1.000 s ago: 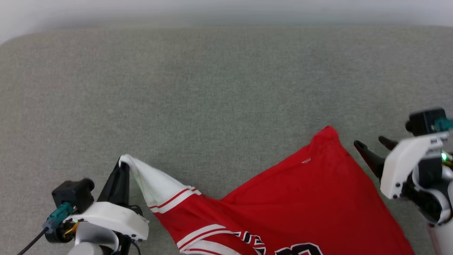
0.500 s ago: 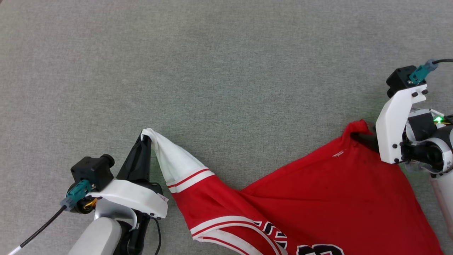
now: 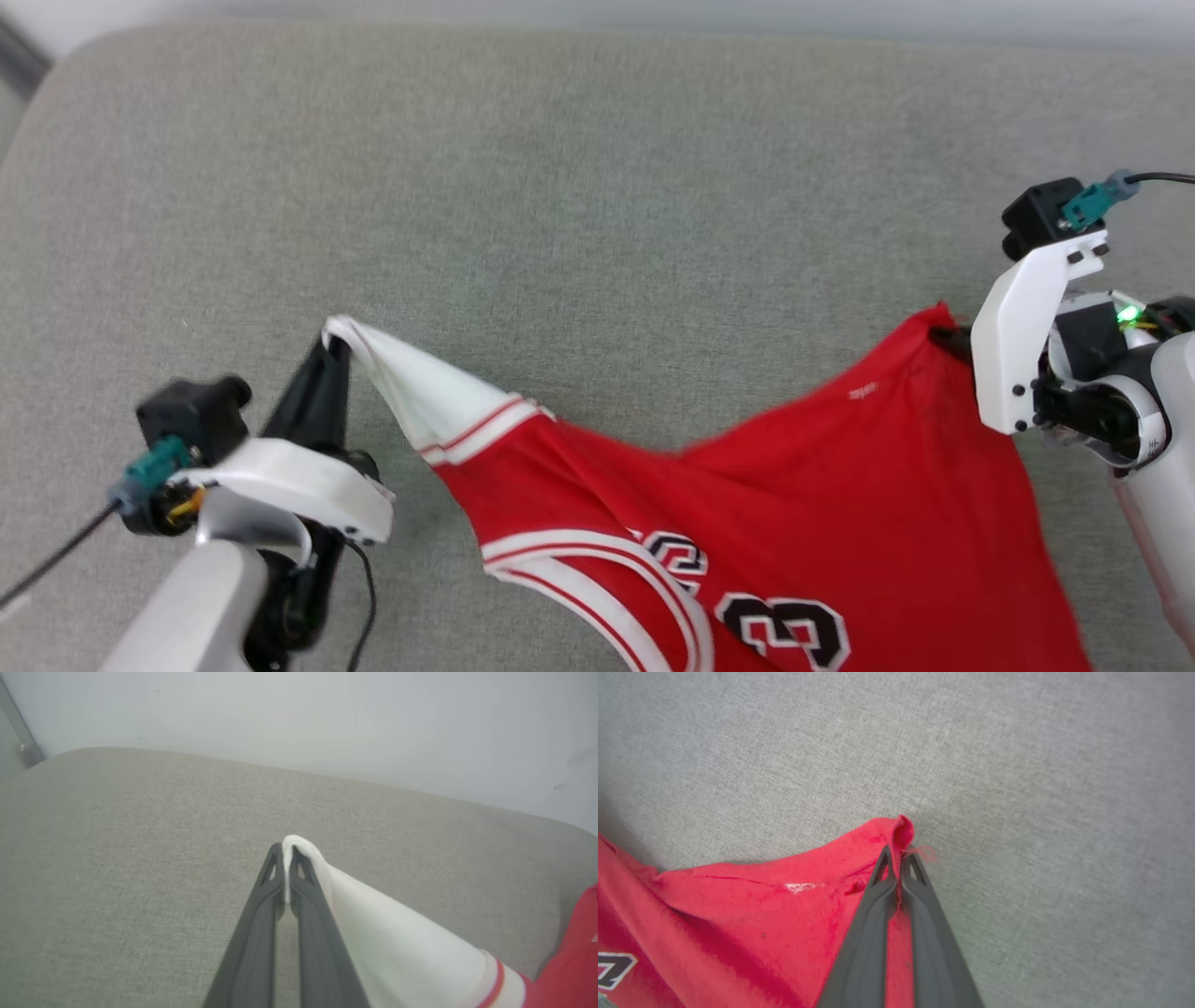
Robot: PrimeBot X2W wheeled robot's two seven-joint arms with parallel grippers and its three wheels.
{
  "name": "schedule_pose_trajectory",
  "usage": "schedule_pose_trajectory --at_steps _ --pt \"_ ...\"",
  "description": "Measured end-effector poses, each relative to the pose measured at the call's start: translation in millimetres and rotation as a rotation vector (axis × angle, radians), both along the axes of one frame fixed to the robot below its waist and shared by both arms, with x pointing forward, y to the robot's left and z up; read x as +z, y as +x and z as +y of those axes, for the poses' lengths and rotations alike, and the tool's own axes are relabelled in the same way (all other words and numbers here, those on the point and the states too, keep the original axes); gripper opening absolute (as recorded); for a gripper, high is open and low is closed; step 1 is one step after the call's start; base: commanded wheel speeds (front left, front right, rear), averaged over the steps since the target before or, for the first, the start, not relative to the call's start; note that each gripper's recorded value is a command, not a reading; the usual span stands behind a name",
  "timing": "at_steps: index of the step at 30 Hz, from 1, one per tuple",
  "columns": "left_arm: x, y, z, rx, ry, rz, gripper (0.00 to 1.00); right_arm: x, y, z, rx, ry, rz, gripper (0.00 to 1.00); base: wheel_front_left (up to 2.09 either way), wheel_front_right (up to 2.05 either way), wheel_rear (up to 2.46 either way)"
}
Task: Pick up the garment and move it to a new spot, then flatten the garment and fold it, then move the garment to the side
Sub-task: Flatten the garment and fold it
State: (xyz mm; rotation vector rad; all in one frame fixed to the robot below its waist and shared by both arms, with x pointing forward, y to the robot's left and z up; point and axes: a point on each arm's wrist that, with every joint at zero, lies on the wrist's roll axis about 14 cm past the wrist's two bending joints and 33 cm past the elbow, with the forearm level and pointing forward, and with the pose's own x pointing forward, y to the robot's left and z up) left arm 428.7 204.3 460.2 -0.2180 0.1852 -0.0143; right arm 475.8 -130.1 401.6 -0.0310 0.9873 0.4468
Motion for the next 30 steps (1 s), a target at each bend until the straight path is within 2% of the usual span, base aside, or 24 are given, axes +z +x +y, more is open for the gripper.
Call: schedule_pose_trajectory --at_steps 7,10,17,26,30 --pt "74 34 9 -0.031 0.011 -0.154 0.00 72 23 -23 -0.096 0.008 -0.268 0.00 0.00 0.00 0.00" --pt "102 53 10 -0.041 0.055 -0.198 0.00 100 29 -34 -0.137 0.008 -0.353 0.00 0.00 0.00 0.00" --pt "161 100 -4 -0.074 0.068 -0.284 0.00 172 52 -62 -0.245 0.037 -0.587 0.00 0.00 0.00 0.00" --pt "262 172 -5 -0.057 0.106 -0.513 0.00 267 117 -75 -0.293 0.045 -0.914 0.00 0.00 0.00 0.00" --pt "299 199 -2 -0.047 0.140 -0.617 0.00 293 145 -78 -0.295 0.023 -1.019 0.00 0.00 0.00 0.00"
